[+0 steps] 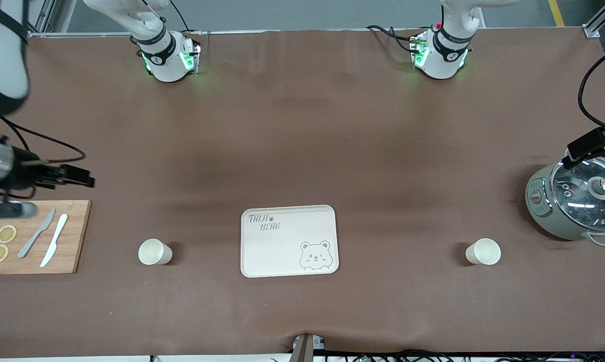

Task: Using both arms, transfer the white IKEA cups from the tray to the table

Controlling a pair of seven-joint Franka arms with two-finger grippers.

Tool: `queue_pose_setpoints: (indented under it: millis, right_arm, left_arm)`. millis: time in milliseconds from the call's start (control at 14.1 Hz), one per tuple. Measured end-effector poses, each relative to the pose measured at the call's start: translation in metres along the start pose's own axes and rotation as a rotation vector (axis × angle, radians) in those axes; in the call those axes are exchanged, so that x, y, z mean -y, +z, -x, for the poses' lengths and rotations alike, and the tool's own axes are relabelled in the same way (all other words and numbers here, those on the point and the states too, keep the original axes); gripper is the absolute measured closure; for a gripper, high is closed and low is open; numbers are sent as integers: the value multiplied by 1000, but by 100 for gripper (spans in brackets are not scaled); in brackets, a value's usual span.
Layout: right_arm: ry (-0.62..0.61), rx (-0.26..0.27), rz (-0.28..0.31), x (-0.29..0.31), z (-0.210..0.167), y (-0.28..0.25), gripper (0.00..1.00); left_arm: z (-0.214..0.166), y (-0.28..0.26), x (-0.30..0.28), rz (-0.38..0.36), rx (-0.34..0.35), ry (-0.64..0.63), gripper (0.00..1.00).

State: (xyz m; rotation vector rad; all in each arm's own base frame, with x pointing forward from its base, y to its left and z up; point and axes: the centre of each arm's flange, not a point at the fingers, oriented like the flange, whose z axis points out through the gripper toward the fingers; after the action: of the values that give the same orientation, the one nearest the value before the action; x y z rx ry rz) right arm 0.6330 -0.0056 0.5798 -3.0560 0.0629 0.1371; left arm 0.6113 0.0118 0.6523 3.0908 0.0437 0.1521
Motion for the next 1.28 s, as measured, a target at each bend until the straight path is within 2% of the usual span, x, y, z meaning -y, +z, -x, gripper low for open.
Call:
queue_pose_setpoints:
  millis: [213,355,781,1279]
  right_arm:
    - [74,-32,-3,-44,33,-46,0]
    - [95,-44,25,-56,40,-54,0]
    - [49,-81,42,-59,17,5,0]
    - [-19,-87,80,-28,24,0,0]
  left_arm:
    - [1,-1,0,0,-1,0,0]
    - [1,-1,-1,0,0,2,0]
    - [1,-1,-7,4,1,12,0]
    - [1,-1,-7,4,1,12,0]
